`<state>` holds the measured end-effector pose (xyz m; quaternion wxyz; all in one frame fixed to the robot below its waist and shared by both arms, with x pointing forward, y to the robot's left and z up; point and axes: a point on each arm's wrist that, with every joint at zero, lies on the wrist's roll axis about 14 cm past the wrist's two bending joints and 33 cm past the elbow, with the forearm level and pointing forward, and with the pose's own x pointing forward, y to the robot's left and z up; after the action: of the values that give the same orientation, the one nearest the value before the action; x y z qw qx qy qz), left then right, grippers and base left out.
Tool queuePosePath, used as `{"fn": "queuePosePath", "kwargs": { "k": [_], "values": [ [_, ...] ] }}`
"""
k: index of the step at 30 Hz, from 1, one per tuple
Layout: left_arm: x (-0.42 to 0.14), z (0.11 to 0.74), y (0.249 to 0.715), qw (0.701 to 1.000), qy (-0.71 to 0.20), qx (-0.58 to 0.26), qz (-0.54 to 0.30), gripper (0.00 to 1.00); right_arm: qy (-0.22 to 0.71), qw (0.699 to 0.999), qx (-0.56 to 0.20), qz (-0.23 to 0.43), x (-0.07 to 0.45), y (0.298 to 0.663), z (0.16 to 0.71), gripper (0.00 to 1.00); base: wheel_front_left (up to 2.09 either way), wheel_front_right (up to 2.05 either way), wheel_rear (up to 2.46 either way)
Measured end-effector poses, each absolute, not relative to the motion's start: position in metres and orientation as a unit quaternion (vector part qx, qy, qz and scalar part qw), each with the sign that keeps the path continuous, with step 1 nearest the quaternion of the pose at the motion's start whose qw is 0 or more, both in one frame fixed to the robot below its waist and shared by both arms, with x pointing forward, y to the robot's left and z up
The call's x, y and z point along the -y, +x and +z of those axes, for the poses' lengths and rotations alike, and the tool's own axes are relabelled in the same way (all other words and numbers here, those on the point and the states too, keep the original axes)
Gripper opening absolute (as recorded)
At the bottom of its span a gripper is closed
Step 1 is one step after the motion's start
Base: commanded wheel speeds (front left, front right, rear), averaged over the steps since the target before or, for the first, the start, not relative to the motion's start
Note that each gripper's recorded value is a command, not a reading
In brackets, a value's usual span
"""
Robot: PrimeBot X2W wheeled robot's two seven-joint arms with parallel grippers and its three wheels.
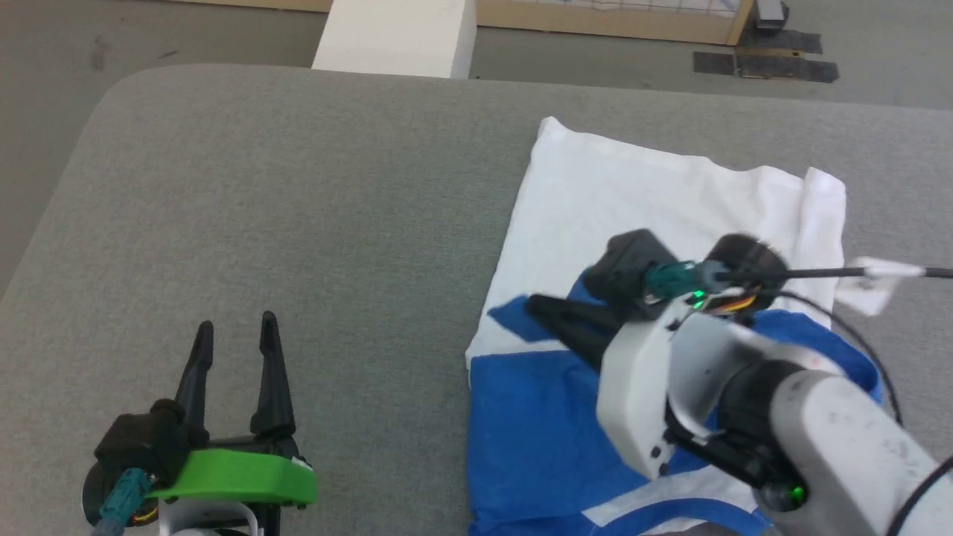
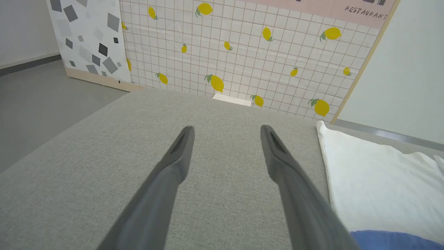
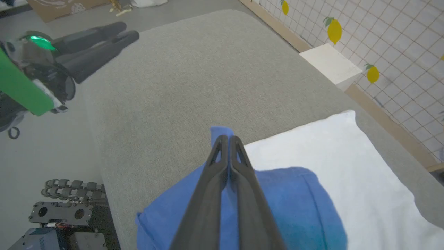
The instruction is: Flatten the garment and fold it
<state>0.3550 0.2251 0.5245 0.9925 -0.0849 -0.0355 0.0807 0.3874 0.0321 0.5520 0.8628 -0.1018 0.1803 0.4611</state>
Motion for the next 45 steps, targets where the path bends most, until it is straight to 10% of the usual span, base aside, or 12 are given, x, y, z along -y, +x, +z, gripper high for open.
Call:
{"fn": "queuePosePath", "kwargs": {
  "k": [11, 13, 14, 25, 33, 45],
  "values": [
    [-0.235, 0.505, 0.349, 0.991, -0.089, 0.007, 0.104, 1.0, -0.121, 0.822, -0.299, 0.469, -0.04, 0.379, 0.438, 0.0, 0.0, 0.0, 0.0],
    [-0.238, 0.503, 0.348, 0.99, -0.088, 0.005, 0.109, 1.0, -0.116, 0.824, -0.3, 0.466, -0.043, 0.38, 0.429, 0.87, 0.0, 0.0, 0.0],
    [-0.238, 0.503, 0.348, 0.99, -0.088, 0.006, 0.11, 1.0, -0.114, 0.825, -0.299, 0.466, -0.044, 0.381, 0.427, 1.0, 0.0, 0.0, 0.0],
    [-0.228, 0.51, 0.354, 0.991, -0.093, 0.018, 0.091, 1.0, -0.039, 0.888, -0.19, 0.416, -0.031, 0.426, 0.498, 1.0, 0.0, 0.0, 0.0],
    [-0.208, 0.523, 0.364, 0.993, -0.097, 0.038, 0.054, 1.0, -0.021, 0.971, -0.037, 0.235, 0.081, 0.471, 0.579, 1.0, 0.0, 0.0, 0.0],
    [-0.182, 0.521, 0.378, 0.996, -0.078, 0.043, 0.001, 1.0, -0.031, 1.0, 0.003, 0.006, 0.203, 0.42, 0.549, 1.0, 0.0, 0.0, 0.0]
  ]
}}
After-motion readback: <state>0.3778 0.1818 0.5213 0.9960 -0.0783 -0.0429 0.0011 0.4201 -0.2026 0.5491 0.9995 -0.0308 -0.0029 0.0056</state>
